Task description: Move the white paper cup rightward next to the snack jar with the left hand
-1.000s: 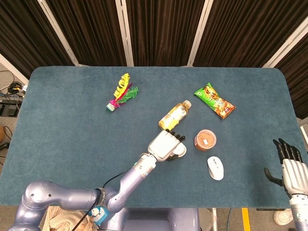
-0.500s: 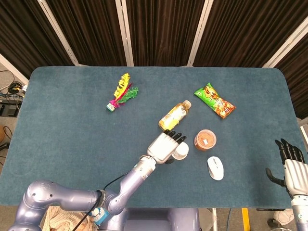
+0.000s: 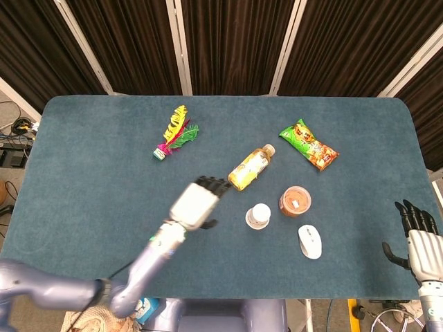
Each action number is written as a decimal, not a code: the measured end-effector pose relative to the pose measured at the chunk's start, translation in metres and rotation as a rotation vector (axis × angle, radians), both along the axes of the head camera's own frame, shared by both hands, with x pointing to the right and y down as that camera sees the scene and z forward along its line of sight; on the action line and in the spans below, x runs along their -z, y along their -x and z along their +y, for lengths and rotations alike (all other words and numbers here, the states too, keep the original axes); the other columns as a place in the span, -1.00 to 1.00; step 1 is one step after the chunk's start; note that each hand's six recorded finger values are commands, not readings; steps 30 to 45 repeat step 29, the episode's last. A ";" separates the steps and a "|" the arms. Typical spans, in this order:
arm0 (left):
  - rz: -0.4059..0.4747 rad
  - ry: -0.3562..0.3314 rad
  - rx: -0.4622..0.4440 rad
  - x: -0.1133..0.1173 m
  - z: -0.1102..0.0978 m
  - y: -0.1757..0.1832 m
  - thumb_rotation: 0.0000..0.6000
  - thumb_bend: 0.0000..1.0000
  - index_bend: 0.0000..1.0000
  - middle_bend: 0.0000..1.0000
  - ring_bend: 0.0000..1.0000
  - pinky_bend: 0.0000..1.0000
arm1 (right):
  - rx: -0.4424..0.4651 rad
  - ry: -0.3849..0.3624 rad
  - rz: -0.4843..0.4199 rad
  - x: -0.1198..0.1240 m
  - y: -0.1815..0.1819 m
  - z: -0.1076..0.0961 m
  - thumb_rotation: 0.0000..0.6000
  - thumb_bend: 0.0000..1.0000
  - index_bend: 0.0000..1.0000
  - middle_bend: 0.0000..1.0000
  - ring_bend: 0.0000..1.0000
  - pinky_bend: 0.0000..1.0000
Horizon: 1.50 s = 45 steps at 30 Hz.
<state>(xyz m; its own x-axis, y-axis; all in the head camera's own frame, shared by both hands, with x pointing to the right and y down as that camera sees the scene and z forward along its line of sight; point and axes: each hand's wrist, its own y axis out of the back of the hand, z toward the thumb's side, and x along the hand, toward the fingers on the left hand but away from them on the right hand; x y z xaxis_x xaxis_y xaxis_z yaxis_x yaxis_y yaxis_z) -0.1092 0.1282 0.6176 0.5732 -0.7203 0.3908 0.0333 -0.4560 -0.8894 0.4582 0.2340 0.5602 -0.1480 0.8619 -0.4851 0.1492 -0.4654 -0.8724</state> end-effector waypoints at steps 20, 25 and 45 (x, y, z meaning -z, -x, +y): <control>-0.132 -0.021 0.353 0.052 0.067 0.263 1.00 -0.86 -1.00 -1.00 -1.00 -0.99 | 0.068 -0.004 0.055 0.001 0.005 0.001 1.00 -0.31 -1.00 -1.00 -1.00 -0.95; -0.176 -0.041 0.403 0.052 0.087 0.297 1.00 -0.86 -1.00 -1.00 -1.00 -1.00 | 0.078 -0.004 0.051 0.000 0.007 0.002 1.00 -0.31 -1.00 -1.00 -1.00 -0.95; -0.181 -0.059 0.427 0.051 0.094 0.311 1.00 -0.86 -1.00 -1.00 -1.00 -1.00 | 0.083 0.000 0.047 -0.002 0.009 0.002 1.00 -0.31 -1.00 -1.00 -1.00 -0.95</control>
